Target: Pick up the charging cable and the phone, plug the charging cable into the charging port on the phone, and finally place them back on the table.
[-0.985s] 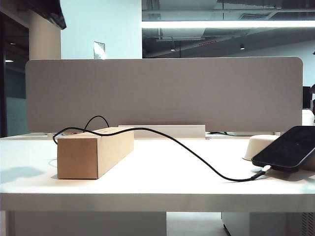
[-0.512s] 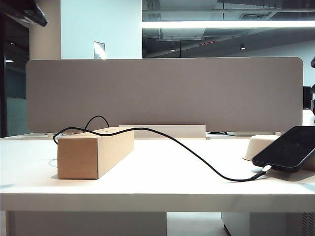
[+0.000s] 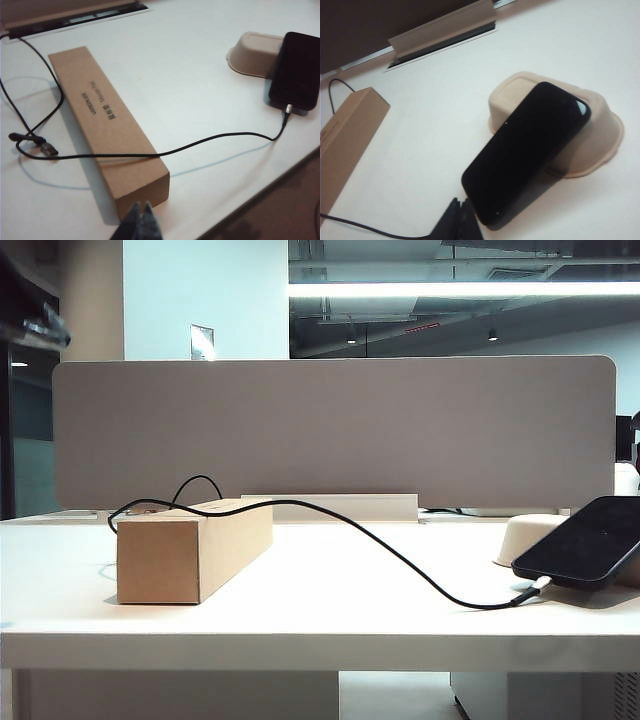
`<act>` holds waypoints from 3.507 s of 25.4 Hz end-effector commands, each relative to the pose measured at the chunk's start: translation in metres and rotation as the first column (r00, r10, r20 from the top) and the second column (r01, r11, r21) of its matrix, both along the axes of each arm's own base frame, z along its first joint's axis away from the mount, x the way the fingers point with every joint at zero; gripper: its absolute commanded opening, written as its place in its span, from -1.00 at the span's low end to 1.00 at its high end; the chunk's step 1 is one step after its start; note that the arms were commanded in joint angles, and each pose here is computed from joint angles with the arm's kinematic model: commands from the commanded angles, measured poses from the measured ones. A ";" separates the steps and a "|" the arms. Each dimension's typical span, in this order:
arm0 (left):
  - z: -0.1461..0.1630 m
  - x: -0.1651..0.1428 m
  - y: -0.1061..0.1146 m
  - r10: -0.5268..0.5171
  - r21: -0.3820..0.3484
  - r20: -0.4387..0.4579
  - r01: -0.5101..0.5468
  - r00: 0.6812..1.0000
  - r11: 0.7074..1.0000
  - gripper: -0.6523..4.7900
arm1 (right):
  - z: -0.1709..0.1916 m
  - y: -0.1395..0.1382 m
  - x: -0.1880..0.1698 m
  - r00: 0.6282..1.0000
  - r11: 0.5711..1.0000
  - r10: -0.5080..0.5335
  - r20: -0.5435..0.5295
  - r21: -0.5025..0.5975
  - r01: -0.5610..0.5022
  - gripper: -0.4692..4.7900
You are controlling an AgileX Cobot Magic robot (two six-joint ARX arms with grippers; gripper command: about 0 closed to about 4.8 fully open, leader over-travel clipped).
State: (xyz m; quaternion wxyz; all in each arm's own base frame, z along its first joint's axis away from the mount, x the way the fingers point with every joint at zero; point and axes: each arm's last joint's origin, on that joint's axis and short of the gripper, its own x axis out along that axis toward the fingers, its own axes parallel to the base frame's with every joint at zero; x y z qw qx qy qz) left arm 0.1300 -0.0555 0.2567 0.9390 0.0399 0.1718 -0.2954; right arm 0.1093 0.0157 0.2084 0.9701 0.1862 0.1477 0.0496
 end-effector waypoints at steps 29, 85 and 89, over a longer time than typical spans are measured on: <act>-0.096 -0.026 0.015 0.212 -0.181 0.191 -0.178 0.958 0.967 -0.78 | -0.055 -0.003 -0.006 0.997 0.997 -0.071 0.008 -0.022 0.071 -0.84; -0.096 -0.035 0.033 0.421 -0.102 0.292 -0.409 0.859 0.907 -0.78 | -0.056 -0.004 -0.006 0.994 0.993 -0.110 -0.002 -0.036 0.110 -0.84; -0.096 -0.033 0.044 0.515 -0.102 0.292 -0.510 0.806 0.854 -0.78 | -0.055 -0.004 -0.006 0.994 0.993 -0.111 0.003 -0.034 0.111 -0.84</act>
